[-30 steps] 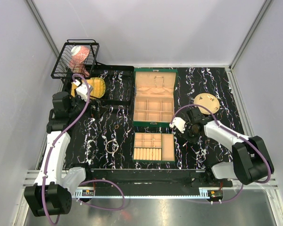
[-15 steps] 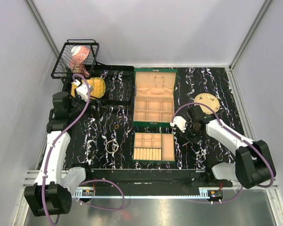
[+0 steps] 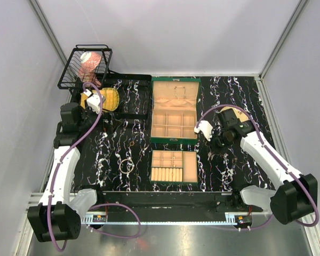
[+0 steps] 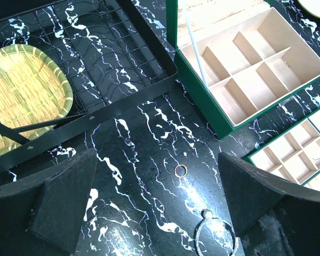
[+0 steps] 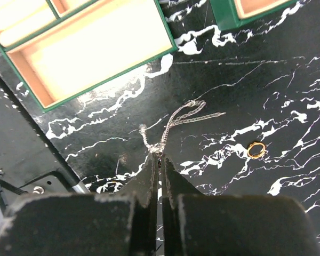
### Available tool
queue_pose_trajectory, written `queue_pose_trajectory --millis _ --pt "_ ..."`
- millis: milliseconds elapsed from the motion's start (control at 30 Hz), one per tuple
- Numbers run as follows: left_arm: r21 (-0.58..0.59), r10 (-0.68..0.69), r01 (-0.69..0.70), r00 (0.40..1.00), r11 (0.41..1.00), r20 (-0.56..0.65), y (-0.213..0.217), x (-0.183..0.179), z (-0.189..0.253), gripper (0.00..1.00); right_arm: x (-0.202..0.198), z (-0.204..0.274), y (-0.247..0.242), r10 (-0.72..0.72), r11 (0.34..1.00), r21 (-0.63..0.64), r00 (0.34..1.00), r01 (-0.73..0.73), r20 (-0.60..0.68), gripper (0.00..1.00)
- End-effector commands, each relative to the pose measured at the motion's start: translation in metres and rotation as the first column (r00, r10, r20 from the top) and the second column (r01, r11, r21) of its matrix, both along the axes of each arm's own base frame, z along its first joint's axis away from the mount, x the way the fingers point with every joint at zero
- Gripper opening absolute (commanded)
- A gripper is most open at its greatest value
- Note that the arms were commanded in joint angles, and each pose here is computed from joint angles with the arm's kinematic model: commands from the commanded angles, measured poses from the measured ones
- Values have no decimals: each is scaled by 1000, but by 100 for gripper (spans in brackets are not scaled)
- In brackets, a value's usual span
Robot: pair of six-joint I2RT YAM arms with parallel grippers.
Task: Organize the mixed jewelry
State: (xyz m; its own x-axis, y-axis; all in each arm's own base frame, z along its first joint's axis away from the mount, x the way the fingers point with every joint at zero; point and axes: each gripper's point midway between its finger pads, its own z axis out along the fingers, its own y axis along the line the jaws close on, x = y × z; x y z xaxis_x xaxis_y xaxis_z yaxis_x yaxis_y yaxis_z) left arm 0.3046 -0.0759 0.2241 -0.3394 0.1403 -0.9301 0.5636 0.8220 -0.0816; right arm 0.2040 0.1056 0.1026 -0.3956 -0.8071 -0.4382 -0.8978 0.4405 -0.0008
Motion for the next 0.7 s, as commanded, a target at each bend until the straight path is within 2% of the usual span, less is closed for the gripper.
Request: queue_pose_trajectory --millis 0,667 --pt "11 7 -8 997 1000 81 2 13 18 99 -7 34 16 25 996 89 1000 -25 -2 0" --pt "31 47 -50 995 998 86 10 26 20 99 -35 114 55 152 962 219 986 -163 65 0"
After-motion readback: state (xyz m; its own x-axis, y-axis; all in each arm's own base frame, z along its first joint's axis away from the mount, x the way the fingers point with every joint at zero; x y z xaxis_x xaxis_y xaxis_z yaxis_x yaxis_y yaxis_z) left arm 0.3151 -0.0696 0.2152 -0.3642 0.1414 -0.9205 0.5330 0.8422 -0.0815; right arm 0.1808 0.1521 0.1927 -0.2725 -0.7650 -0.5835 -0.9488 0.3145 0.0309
